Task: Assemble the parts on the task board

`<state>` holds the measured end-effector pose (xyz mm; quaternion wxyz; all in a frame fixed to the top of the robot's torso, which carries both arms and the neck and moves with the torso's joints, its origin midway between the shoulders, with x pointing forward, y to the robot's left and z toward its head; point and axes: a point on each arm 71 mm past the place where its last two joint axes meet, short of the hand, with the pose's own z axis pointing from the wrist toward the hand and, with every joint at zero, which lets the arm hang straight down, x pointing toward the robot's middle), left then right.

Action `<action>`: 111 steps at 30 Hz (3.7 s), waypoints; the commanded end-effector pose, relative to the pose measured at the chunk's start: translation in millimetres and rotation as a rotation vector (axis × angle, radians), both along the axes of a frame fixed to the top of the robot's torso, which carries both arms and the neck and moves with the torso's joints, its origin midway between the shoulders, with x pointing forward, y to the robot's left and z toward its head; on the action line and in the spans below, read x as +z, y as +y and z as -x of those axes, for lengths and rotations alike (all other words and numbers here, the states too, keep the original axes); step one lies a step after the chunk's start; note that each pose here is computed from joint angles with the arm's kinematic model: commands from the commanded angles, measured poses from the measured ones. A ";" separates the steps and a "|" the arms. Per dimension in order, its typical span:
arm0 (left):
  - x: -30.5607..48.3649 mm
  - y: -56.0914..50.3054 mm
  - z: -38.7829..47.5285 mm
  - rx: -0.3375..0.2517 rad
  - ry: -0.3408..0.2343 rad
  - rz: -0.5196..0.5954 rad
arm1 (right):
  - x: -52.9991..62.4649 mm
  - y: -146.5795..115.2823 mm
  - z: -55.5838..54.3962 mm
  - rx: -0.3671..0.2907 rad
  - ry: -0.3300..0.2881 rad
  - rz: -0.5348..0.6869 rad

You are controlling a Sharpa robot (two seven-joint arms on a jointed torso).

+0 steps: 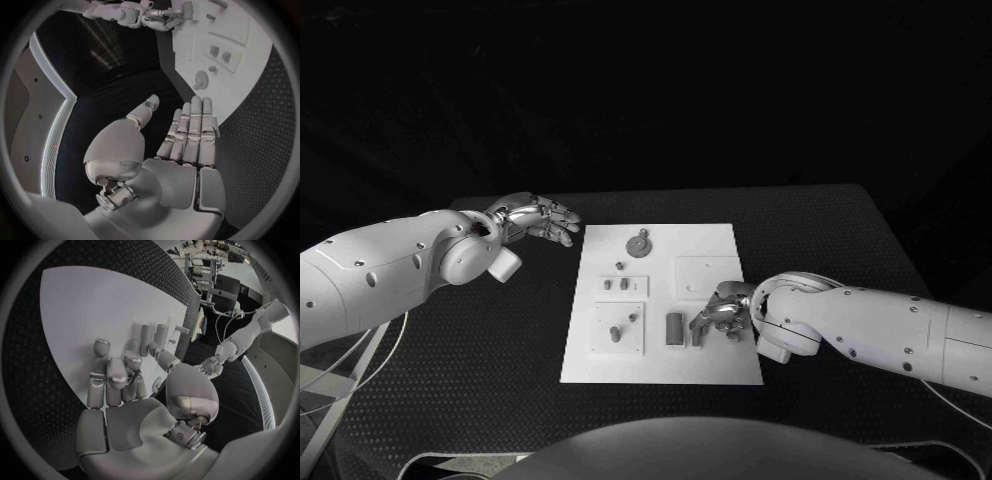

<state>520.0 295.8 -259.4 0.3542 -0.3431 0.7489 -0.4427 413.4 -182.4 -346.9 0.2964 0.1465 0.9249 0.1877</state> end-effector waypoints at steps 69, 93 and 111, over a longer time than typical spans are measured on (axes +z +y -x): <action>37.9 -3.6 -40.3 0.228 -0.172 0.198 | 88.9 -57.2 -166.1 -0.426 -0.438 -0.848; 25.6 -25.5 -37.5 0.228 -0.180 0.213 | 77.1 -46.4 -152.0 -0.449 -0.421 -0.878; 29.9 -91.0 36.5 0.439 -0.281 0.326 | 108.9 -17.6 -83.0 -0.639 -0.586 -0.974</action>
